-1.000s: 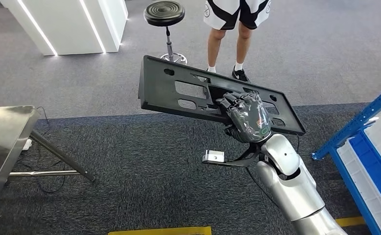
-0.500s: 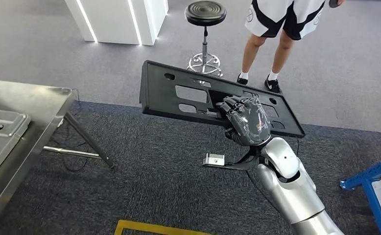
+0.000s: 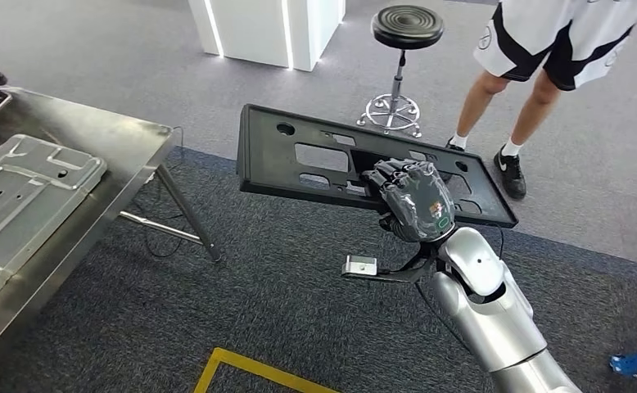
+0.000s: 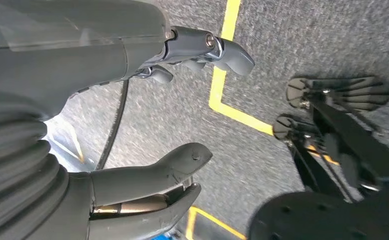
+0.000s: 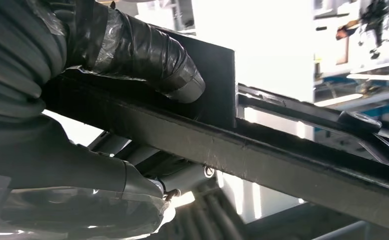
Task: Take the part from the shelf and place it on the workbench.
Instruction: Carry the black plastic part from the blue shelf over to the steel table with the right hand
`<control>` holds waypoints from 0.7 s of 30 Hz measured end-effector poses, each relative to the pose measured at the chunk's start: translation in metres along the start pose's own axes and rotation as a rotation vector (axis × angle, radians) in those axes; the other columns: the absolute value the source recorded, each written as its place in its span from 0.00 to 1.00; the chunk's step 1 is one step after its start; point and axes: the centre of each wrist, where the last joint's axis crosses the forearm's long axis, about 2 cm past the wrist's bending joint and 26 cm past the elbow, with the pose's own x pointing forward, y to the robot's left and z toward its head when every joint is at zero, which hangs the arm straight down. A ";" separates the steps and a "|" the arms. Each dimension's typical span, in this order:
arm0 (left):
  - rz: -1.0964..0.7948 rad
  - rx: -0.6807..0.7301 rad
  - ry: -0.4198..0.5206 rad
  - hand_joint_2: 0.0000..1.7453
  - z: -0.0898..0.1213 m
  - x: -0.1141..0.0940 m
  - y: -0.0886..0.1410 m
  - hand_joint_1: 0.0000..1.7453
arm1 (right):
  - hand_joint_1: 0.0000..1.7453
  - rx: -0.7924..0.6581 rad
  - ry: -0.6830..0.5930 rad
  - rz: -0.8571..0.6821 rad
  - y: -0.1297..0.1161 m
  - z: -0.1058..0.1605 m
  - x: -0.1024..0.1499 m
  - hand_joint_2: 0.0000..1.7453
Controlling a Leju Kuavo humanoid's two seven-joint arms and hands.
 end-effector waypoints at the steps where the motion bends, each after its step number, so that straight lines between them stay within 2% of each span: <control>1: -0.001 0.002 0.001 1.00 0.001 -0.001 0.001 0.00 | 1.00 0.002 -0.001 0.002 0.000 -0.001 -0.001 1.00; 4: 0.003 0.006 0.010 1.00 0.003 -0.006 0.002 0.00 | 1.00 0.005 -0.002 0.009 -0.001 -0.002 -0.002 1.00; 16: 0.002 0.002 0.003 1.00 0.002 -0.003 0.001 0.00 | 1.00 0.028 0.003 0.014 0.001 0.002 -0.006 1.00; 21: -0.016 -0.001 0.012 1.00 0.000 -0.002 0.000 0.00 | 1.00 0.043 -0.006 0.006 -0.002 -0.008 -0.009 1.00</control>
